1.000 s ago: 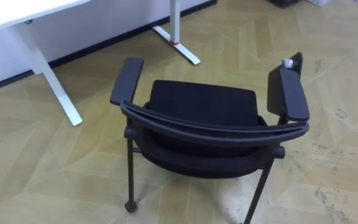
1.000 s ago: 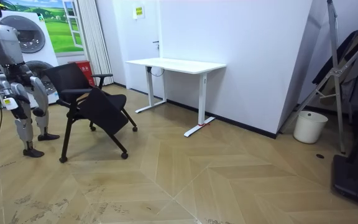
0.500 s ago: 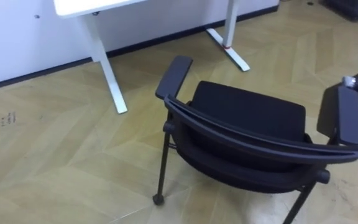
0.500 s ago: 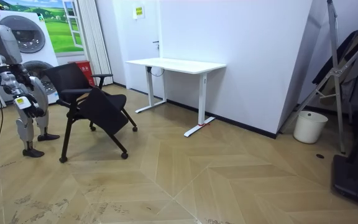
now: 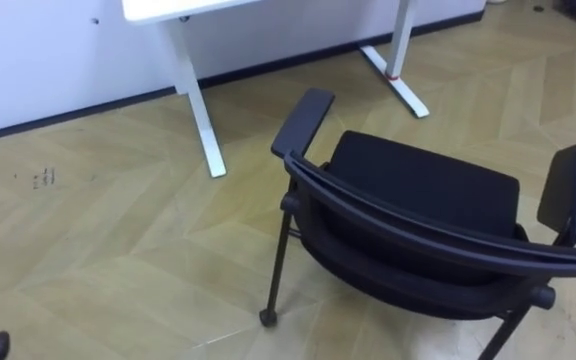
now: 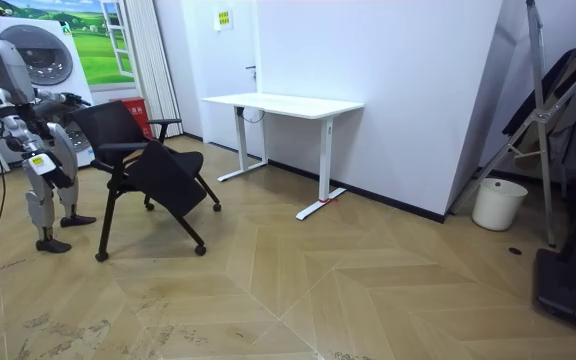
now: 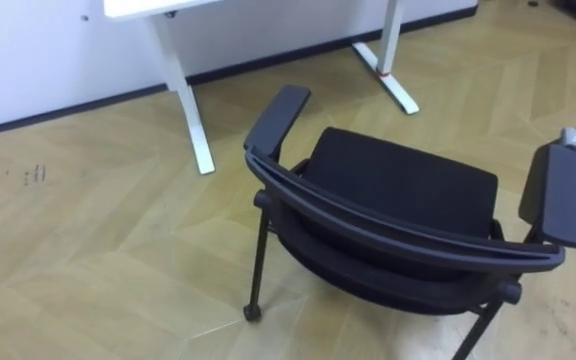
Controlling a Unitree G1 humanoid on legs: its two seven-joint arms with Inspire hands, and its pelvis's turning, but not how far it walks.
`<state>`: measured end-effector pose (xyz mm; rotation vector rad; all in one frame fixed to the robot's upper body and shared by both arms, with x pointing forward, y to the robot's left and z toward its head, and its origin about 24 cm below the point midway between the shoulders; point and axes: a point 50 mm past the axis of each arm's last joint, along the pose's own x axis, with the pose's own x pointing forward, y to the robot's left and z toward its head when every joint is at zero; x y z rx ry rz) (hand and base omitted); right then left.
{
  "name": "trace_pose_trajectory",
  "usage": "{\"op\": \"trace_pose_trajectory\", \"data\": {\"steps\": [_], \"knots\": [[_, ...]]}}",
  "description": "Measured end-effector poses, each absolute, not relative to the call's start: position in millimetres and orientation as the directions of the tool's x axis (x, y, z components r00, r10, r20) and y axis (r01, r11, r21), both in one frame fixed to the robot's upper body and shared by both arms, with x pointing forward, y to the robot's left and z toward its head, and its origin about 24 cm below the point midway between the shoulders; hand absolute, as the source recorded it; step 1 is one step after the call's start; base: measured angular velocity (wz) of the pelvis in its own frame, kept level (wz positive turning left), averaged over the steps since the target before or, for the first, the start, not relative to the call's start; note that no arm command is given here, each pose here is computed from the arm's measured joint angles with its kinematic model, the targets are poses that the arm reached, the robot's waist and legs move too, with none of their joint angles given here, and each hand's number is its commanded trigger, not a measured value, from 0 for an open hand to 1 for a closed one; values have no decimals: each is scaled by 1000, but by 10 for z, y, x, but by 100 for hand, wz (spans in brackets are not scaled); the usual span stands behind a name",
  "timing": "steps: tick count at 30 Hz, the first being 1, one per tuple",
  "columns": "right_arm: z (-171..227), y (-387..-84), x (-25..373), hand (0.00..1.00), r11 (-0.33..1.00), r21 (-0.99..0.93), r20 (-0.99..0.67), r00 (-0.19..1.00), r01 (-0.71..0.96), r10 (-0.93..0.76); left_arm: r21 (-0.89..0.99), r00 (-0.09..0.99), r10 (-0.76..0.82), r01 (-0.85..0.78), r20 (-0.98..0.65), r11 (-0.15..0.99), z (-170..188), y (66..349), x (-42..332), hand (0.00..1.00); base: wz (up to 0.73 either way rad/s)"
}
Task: Push chair
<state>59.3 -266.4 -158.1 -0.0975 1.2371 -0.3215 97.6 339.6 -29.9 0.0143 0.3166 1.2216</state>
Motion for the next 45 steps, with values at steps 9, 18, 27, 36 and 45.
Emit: {"op": "trace_pose_trajectory", "data": {"steps": [9,18,27,36,45], "knots": [[-1587,-2637,563,0,958,-234,-909,312,165,-276,232,464,866,-877,187,421,372,3235,1491,0,-3],[-1596,-2641,503,0,962,-219,-919,296,164,-260,479,637,578,-768,510,424,784,2861,1849,0,-3],[-1595,-2659,482,0,966,-212,-924,291,148,-248,613,709,299,-704,639,359,1002,2543,1960,0,-19],[-1598,-2653,485,0,971,-197,-930,289,137,-229,666,767,235,-637,597,387,901,2395,1995,0,-1],[-1590,-2662,533,0,973,-201,-927,299,114,-227,792,860,105,-503,500,345,716,2257,1983,0,-5]]}}
